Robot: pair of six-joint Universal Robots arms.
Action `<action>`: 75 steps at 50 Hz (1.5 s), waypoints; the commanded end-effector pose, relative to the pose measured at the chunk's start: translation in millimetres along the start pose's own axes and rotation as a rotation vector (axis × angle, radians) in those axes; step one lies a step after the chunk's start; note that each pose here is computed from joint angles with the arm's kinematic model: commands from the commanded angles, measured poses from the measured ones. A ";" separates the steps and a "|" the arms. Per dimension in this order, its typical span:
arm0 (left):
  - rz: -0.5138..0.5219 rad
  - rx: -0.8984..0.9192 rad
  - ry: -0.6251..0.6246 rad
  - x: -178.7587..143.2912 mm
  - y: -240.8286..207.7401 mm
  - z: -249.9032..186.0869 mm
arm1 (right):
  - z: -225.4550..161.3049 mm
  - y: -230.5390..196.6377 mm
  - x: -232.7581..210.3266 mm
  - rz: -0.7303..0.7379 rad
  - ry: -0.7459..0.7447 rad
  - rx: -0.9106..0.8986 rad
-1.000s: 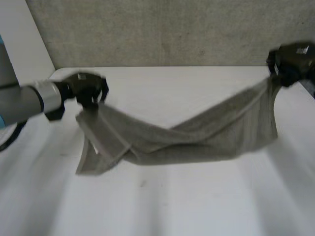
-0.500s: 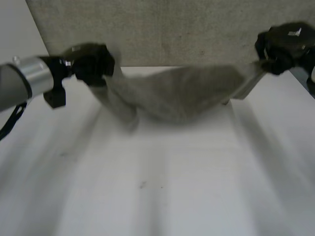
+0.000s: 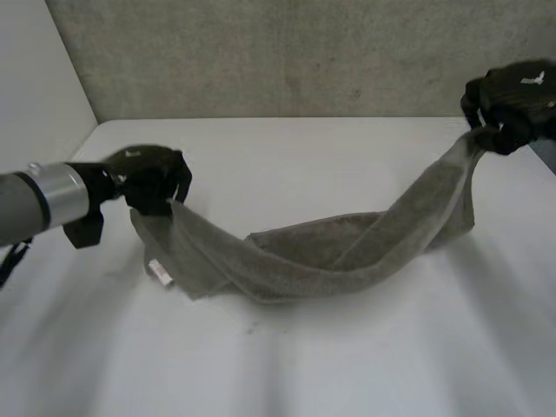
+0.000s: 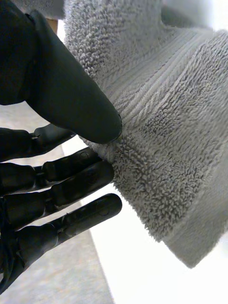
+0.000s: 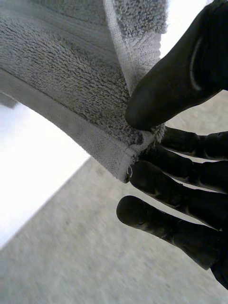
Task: Fold the towel.
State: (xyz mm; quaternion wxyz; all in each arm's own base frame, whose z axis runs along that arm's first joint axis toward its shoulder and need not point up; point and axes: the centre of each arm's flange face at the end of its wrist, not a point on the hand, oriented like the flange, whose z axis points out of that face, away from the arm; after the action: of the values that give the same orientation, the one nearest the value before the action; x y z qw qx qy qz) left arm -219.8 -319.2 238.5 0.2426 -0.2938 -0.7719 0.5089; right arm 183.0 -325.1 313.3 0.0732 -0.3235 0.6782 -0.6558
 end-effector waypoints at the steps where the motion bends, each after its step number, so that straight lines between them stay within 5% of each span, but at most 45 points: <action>1: -0.039 -0.070 -0.031 -24.6 38.9 40.8 | 25.5 44.3 -4.2 0.058 -0.042 -0.104; 13: 0.038 -0.019 -0.252 -56.0 23.3 65.4 | 36.1 61.0 -4.0 0.077 -0.047 -0.133; 25: 0.089 0.026 -0.196 1.5 -5.3 29.2 | 37.6 62.7 -2.3 0.070 -0.029 -0.128; 38: 0.106 -0.028 -0.136 65.8 56.8 -11.7 | 38.2 68.0 -3.4 0.068 -0.026 -0.139; 48: 0.146 -0.036 -0.285 70.3 91.4 -0.5 | 38.3 72.6 -5.3 0.070 -0.028 -0.145; 75: 0.127 -0.092 -0.247 77.4 115.7 33.5 | 41.3 84.5 -10.0 0.076 -0.040 -0.162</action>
State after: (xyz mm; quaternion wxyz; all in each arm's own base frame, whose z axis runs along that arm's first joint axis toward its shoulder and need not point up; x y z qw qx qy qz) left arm -268.9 -248.7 129.2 0.0956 -0.2869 -0.7972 0.5225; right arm 182.3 -360.6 229.3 0.0834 -0.3139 0.7376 -0.5921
